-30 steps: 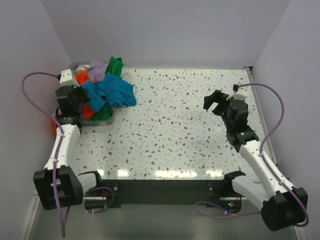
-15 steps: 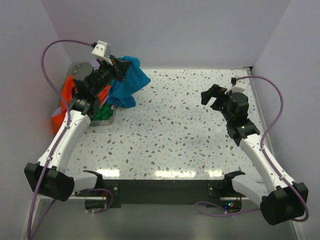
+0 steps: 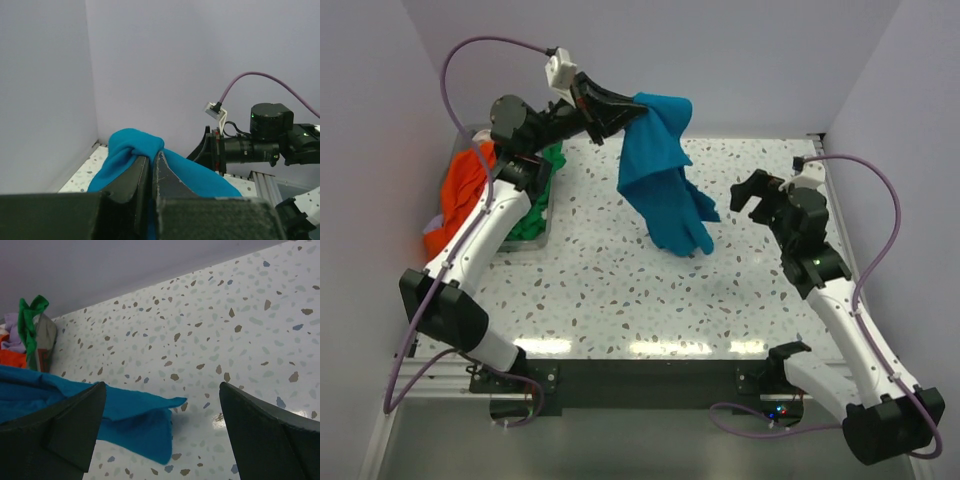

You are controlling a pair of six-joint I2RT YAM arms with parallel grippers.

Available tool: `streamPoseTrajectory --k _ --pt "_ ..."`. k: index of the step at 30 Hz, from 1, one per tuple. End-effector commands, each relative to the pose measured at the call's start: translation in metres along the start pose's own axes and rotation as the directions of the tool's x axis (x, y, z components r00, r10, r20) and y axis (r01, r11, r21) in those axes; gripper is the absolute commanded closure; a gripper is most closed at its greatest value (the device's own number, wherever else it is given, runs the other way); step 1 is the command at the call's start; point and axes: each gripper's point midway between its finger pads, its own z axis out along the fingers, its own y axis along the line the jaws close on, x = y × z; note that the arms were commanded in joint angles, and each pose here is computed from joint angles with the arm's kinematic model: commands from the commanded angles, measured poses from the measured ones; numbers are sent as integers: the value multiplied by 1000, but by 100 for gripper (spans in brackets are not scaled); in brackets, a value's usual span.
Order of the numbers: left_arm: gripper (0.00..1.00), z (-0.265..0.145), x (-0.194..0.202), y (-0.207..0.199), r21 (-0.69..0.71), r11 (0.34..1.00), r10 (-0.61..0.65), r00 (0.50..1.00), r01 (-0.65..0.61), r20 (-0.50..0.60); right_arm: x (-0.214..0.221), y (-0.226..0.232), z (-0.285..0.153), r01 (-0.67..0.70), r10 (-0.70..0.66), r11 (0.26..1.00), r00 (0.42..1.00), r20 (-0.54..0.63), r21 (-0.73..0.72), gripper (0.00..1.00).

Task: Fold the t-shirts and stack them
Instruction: Move the tshirt to the center of the board, then flatten the tshirt out

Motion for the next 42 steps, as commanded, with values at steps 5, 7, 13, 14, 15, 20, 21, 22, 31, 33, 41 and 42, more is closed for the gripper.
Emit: streamPoseTrajectory --k 5,7,13,14,15,20,21,22,31,33,41,42 --pt "51 -87 91 118 -399 903 -159 987 157 27 0 -5 -9 12 -12 1000 1000 -15 26 1" --pt "39 -131 150 151 -571 797 -245 970 200 -2 15 -7 -4 6 -4 1000 999 -52 23 1" --pt "30 -197 276 177 -786 600 -395 909 147 -132 70 -16 12 6 4 999 973 -231 39 7" --pt "30 -192 288 168 -786 605 -395 905 127 -158 75 -21 13 9 6 998 970 -244 60 7" --pt "30 -192 300 161 -792 601 -403 896 107 -185 79 -28 13 17 7 995 969 -247 95 7" --pt "28 -158 336 116 -753 658 -360 865 -31 -350 111 -61 3 60 14 973 948 -318 221 7" --pt "28 -153 339 111 -742 670 -357 862 -31 -358 115 -66 3 65 17 969 945 -328 238 7" --pt "28 -144 345 100 -721 692 -354 855 -33 -378 119 -73 0 80 15 961 940 -340 265 7" --pt "27 -127 419 70 -671 716 -376 704 -192 -603 156 -97 8 118 49 926 905 -422 360 6" --pt "27 -126 423 70 -673 713 -377 702 -196 -604 163 -100 11 124 57 919 898 -437 375 6" --pt "27 -127 445 73 -670 715 -397 674 -197 -622 189 -121 22 124 112 899 862 -494 421 6" --pt "27 -126 447 73 -670 718 -402 672 -191 -622 193 -121 23 115 122 902 856 -502 416 6"
